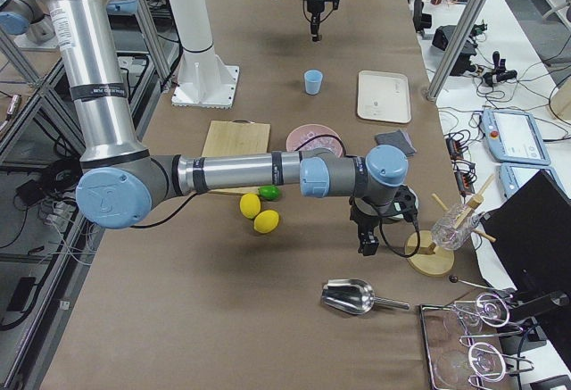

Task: Mash ice and strawberries in cup
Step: 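Carry the strawberry with the left gripper over the blue cup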

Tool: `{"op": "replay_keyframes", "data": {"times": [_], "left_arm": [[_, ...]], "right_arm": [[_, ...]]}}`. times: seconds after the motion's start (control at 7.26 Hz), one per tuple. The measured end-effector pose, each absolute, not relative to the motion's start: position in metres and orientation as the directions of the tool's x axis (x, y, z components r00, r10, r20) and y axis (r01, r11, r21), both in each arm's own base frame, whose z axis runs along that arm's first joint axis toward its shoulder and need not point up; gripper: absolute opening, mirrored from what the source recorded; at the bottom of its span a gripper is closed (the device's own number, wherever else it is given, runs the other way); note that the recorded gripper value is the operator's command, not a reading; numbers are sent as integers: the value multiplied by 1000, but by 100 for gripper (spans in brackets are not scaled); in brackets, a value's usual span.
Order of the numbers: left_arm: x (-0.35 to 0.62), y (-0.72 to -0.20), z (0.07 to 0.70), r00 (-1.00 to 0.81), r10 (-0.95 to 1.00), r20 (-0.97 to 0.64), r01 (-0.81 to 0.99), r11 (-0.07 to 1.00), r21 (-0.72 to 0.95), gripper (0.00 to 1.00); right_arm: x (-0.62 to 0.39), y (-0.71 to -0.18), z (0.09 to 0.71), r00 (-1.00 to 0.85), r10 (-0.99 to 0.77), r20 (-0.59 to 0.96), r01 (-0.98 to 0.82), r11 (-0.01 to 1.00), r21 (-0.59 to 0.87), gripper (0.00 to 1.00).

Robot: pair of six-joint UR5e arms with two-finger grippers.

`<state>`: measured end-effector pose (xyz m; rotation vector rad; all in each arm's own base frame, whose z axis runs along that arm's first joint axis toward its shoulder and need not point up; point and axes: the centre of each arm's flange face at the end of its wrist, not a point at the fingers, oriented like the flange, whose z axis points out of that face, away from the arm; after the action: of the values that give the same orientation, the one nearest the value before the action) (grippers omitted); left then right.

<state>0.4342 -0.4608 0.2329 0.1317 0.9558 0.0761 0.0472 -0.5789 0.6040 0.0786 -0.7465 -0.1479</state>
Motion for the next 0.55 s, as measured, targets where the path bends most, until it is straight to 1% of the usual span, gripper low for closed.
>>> {"op": "replay_keyframes", "data": {"times": [0.55], "left_arm": [[511,-437,167,563,86,-822,39,991,130,22]], "right_arm": [[72,-568,611,741,-134,658,77,990,116,100]]}}
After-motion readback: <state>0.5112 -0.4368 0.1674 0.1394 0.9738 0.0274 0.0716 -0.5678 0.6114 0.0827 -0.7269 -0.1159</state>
